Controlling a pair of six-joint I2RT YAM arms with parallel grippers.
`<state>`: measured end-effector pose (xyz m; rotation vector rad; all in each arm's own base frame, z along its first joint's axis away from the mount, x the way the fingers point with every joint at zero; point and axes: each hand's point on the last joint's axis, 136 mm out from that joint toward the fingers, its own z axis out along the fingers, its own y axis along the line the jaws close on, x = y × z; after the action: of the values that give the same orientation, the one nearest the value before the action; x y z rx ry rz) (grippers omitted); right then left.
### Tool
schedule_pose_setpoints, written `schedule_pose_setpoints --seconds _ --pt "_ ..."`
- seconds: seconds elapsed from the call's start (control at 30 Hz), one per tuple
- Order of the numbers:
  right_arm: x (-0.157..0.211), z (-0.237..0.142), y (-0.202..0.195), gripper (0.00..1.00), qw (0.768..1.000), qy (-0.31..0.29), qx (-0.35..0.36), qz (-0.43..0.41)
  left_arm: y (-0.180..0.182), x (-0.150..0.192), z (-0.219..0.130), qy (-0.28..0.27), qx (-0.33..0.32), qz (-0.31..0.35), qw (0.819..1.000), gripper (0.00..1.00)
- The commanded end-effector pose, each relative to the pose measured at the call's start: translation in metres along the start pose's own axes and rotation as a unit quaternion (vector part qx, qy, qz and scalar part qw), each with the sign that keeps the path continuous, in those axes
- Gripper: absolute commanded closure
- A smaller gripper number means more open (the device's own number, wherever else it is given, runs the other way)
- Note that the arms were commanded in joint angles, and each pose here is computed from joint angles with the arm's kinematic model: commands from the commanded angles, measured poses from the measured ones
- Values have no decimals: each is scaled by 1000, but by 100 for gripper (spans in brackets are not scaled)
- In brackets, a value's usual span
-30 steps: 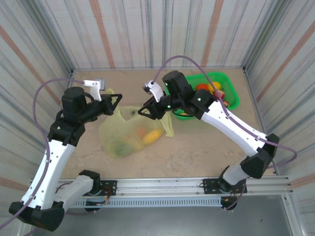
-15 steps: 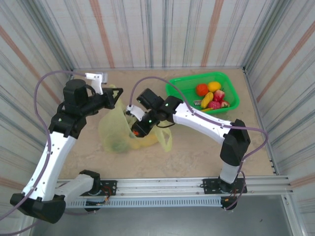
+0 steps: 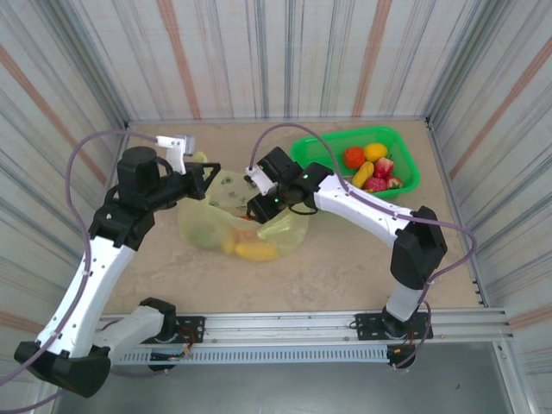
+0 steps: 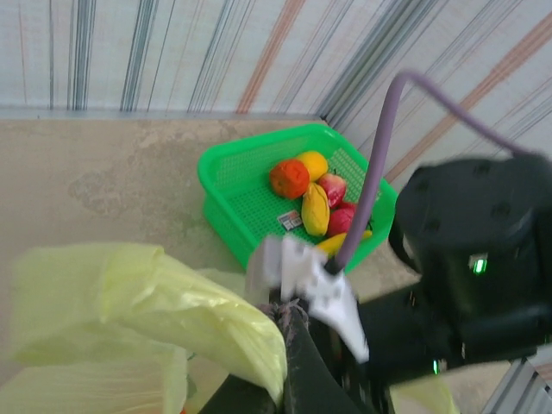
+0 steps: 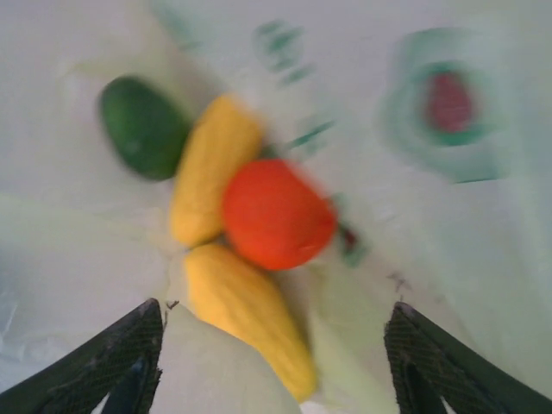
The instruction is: Place the fake fruits into the plastic bag and tie a complex knot
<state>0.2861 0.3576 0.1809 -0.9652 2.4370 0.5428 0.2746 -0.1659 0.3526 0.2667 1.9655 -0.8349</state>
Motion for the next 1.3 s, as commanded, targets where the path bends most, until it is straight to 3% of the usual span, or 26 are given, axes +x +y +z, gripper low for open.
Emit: schedule_pose_setpoints --seconds 0.0,0.07,0.2,0.4,0.5,0.57,0.63,0.73,0.83,0.93,1.13,1.27 --pt "-9 -15 -43 26 993 -23 118 22 -5 15 -11 6 14 -12 1000 100" --pt "-13 -17 -34 24 996 -28 79 22 -3 22 -12 10 11 -18 1000 100" --pt "-23 -35 27 24 996 -53 -67 -36 5 32 -10 20 -4 -32 999 100" --pt "-42 -113 88 25 957 -144 -236 -86 11 38 -9 21 -16 -32 999 100" --pt "-54 -150 92 24 940 -187 -274 -83 13 38 -9 19 -23 -30 999 100" --pt "-65 -168 73 25 936 -220 -270 -52 13 36 -8 18 -21 -29 999 100" --pt "-77 -168 29 25 946 -247 -209 10 11 33 -9 13 -18 -28 999 100" --pt "-70 -145 -86 26 957 -237 -26 167 8 29 -10 7 -15 -28 999 100" --pt "-26 -127 -189 25 928 -172 153 292 7 28 -11 5 -13 -29 999 100" --pt "13 -115 -253 24 890 -119 273 346 6 28 -12 4 -12 -27 1000 100" --pt "47 -77 -330 17 857 -49 334 389 5 27 -13 4 -13 -25 1000 100" --pt "45 -56 -362 9 858 -18 363 363 5 26 -13 4 -14 -24 1000 100"
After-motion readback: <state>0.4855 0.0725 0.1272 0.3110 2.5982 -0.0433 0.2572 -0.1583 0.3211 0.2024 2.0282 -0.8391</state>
